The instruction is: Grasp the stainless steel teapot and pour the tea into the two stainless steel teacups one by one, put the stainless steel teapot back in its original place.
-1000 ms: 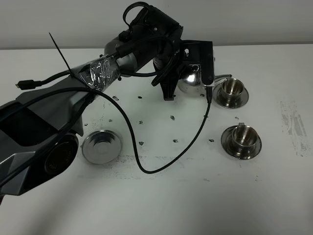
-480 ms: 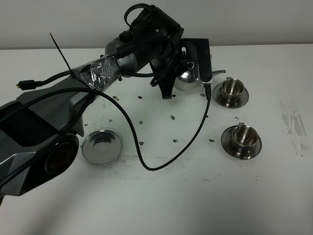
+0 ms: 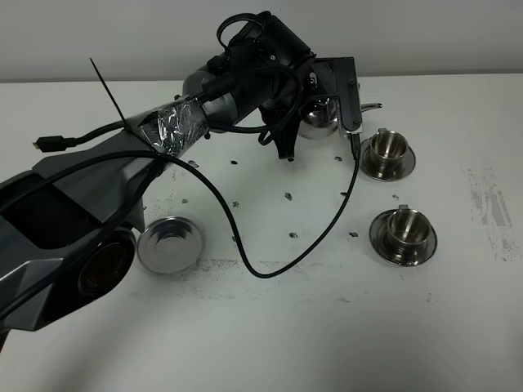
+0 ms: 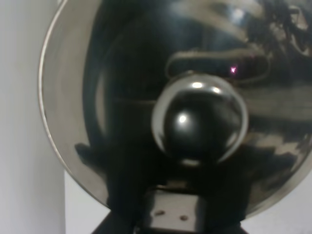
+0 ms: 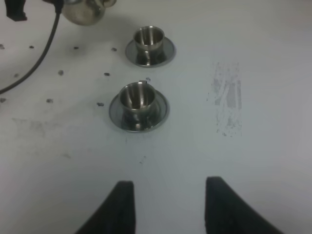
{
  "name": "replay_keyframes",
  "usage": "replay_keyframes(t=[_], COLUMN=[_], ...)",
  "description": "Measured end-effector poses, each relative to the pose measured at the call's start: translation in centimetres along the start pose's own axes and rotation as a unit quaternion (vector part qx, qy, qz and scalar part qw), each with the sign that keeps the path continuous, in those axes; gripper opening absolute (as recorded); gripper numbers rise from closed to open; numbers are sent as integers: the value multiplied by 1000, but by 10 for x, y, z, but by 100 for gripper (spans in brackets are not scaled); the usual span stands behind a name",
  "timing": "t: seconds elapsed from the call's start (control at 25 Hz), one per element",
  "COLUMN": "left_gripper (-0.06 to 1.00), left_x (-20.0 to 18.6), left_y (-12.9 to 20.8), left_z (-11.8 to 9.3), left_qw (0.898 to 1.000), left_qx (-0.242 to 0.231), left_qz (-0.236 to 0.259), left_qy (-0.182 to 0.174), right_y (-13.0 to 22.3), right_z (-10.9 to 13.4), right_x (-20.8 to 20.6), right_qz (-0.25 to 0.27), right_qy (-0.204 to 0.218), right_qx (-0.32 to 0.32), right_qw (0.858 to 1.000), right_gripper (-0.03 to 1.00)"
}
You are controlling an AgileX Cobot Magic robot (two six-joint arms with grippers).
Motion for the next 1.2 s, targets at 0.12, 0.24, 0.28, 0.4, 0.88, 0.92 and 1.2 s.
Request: replay_keyframes(t=[0.12, 0.24, 0.28, 0.4, 0.88, 0.92, 1.2], left_gripper=[18, 18, 18, 18, 18, 18, 18], left_x=[-1, -3, -5, -7, 16, 17, 28], left_y=[-2, -8, -11, -19, -16, -16, -17], left_z=[-1, 0, 2, 5, -6, -6, -11], left_qw=[1000, 1000, 1000, 1000, 999, 999, 998], left_qx=[-8, -14, -16, -18, 6, 7, 22], left_qz=[-1, -6, -10, -13, 32, 36, 48], left_qy=[-1, -7, -11, -19, -12, -13, -20], right_y=[0, 0, 0, 0, 0, 0, 0], right_z=[0, 0, 0, 0, 0, 0, 0], right_x=[0, 0, 0, 0, 0, 0, 0], right_qz=[0, 0, 0, 0, 0, 0, 0], right_qy=[0, 0, 0, 0, 0, 0, 0], right_qx=[0, 0, 0, 0, 0, 0, 0], right_qw=[1000, 1000, 1000, 1000, 1000, 1000, 1000], right_gripper=[33, 33, 33, 33, 33, 33, 33])
Point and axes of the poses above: a point on each arm's last joint axis where the gripper is mounted, x pointing out along that axis toward the gripper, z along the wrist's bending axis when the last joint is at zero, y = z × x, the point moved 3 cm from there along x, pointing out along that axis toward the gripper, and after that the axes turned 8 degrees about x, right-handed, at the moved point
